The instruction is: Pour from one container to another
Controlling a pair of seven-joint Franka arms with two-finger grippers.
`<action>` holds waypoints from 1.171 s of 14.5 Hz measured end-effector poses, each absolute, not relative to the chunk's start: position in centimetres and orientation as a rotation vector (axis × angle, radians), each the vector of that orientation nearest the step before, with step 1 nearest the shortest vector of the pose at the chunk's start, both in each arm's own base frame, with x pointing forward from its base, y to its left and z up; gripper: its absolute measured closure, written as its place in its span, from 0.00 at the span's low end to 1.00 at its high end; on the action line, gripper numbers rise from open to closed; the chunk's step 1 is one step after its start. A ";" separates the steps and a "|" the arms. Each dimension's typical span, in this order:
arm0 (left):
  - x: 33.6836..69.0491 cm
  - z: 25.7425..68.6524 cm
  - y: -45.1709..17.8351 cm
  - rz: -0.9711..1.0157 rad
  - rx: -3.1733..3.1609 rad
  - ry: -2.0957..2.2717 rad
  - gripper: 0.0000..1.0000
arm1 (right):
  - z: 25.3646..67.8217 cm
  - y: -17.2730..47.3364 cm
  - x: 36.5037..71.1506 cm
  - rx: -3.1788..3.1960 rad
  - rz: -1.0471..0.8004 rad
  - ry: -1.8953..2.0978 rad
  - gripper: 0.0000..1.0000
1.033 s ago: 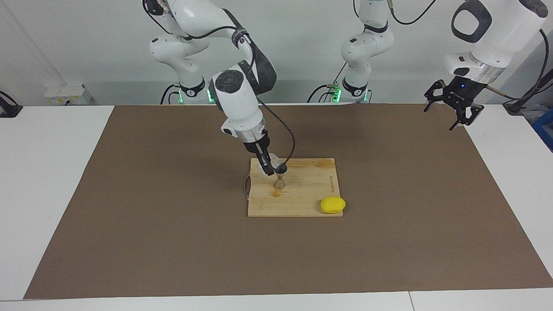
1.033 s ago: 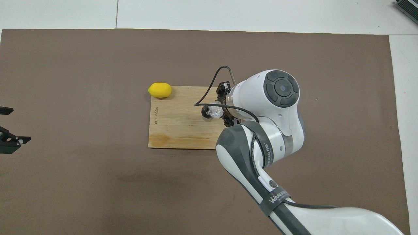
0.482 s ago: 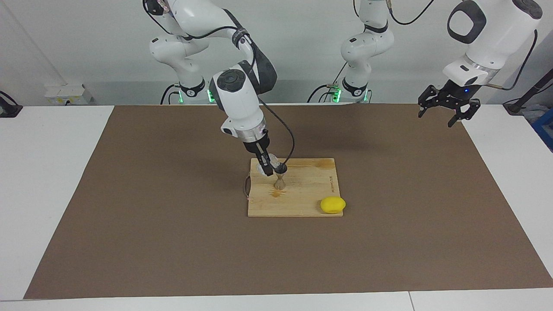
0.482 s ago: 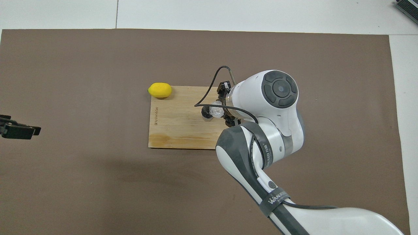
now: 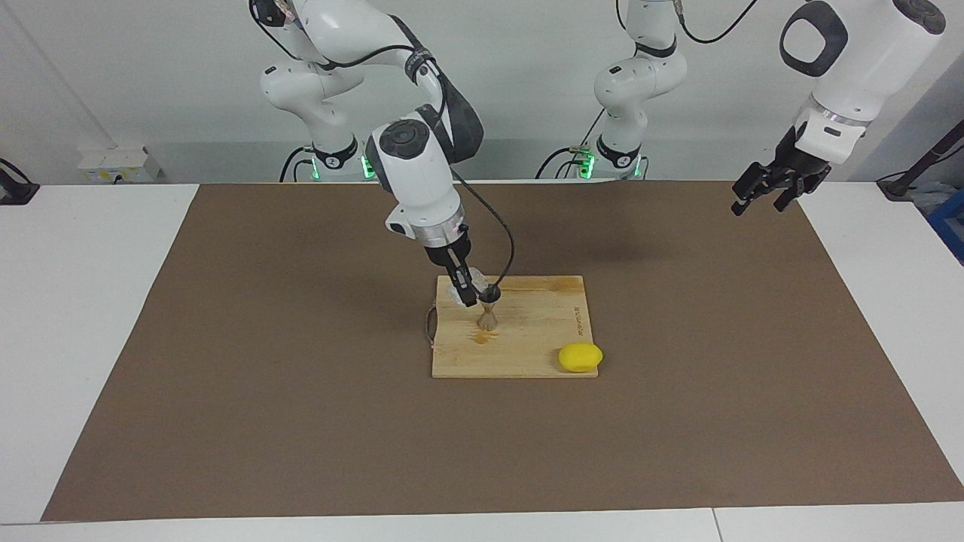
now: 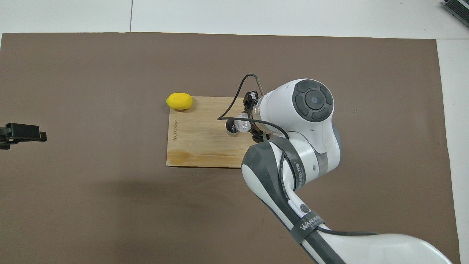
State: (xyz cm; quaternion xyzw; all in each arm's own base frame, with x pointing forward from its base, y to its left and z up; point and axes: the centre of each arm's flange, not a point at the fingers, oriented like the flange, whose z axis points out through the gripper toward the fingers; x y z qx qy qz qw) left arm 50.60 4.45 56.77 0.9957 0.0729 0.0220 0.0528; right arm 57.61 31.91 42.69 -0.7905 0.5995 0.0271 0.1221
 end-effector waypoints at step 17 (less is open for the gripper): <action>51.6 57.3 1.6 0.098 3.133 0.101 0.00 | 42.5 31.0 58.2 -2.187 0.192 1.829 0.49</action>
